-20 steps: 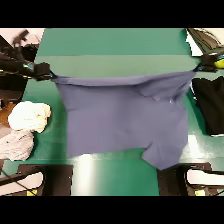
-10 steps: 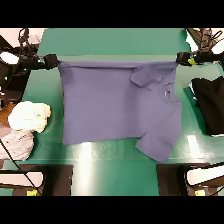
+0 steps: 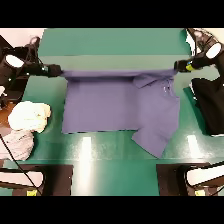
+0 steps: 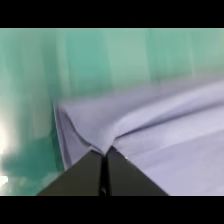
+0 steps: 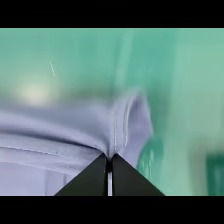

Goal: Fold the shirts.

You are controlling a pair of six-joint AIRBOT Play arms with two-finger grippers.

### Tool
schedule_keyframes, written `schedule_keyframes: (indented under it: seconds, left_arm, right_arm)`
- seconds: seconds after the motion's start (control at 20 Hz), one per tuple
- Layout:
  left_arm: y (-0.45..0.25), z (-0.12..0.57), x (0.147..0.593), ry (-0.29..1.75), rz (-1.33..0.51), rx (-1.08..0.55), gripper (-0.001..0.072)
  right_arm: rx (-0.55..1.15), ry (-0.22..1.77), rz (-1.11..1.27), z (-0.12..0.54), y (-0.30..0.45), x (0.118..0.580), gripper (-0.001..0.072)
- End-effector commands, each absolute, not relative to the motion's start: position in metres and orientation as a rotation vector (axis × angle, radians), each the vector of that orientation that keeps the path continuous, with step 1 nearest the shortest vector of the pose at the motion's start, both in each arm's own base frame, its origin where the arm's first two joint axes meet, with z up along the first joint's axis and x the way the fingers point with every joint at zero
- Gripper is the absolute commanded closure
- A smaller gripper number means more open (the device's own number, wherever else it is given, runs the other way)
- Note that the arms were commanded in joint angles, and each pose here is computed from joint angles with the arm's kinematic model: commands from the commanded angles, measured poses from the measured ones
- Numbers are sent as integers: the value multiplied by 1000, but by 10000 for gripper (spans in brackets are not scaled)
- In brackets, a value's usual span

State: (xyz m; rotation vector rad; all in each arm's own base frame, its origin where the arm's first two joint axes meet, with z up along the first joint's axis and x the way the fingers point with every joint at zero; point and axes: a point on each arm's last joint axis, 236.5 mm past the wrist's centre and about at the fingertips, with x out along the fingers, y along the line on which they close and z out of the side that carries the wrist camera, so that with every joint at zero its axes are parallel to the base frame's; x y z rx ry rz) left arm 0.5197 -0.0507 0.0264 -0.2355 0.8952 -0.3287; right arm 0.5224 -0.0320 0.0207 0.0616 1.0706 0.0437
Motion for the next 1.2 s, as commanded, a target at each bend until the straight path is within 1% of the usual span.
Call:
schedule_keyframes:
  seconds: [0.0,0.15,0.4,0.45,0.5,0.55,0.65,0.75,0.8,0.85,0.9,0.95,1.05,1.15]
  left_arm:
    - [-56,-17,492,1057,-372,-223,686]
    - [-58,-33,486,1104,-376,-242,685]
    - [-62,-36,478,1143,-383,-265,682]
    - [-63,-37,474,1162,-387,-276,532]
    - [-65,-38,469,1181,-396,-281,314]
    - [-67,-38,464,1200,-408,-282,284]
    - [-65,-37,451,1261,-417,-293,283]
    - [-55,-31,428,1370,-420,-336,283]
    - [-49,-28,411,1424,-435,-350,283]
    - [-42,-28,395,1462,-437,-364,283]
    - [-37,-27,381,1476,-431,-380,283]
    - [-34,-28,366,1480,-411,-400,284]
    - [-35,-36,338,1469,-366,-418,284]
    - [-42,-48,307,1460,-324,-438,283]
  right_arm:
    - [28,1212,40,-15,-33,485,697]
    - [50,1238,39,-29,-29,468,696]
    - [97,1298,63,-41,-19,449,687]
    - [110,1310,71,-41,-16,446,613]
    - [116,1314,75,-40,-14,446,414]
    - [120,1327,76,-37,-13,443,343]
    - [122,1383,91,-30,-11,432,344]
    - [122,1460,117,-21,-8,408,345]
    - [144,1480,154,-15,-2,395,346]
    - [204,1477,191,-9,8,384,349]
    - [259,1464,232,-4,18,373,359]
    - [311,1448,272,1,27,363,403]
    - [383,1422,314,7,37,343,403]
    - [400,1408,296,7,34,328,403]
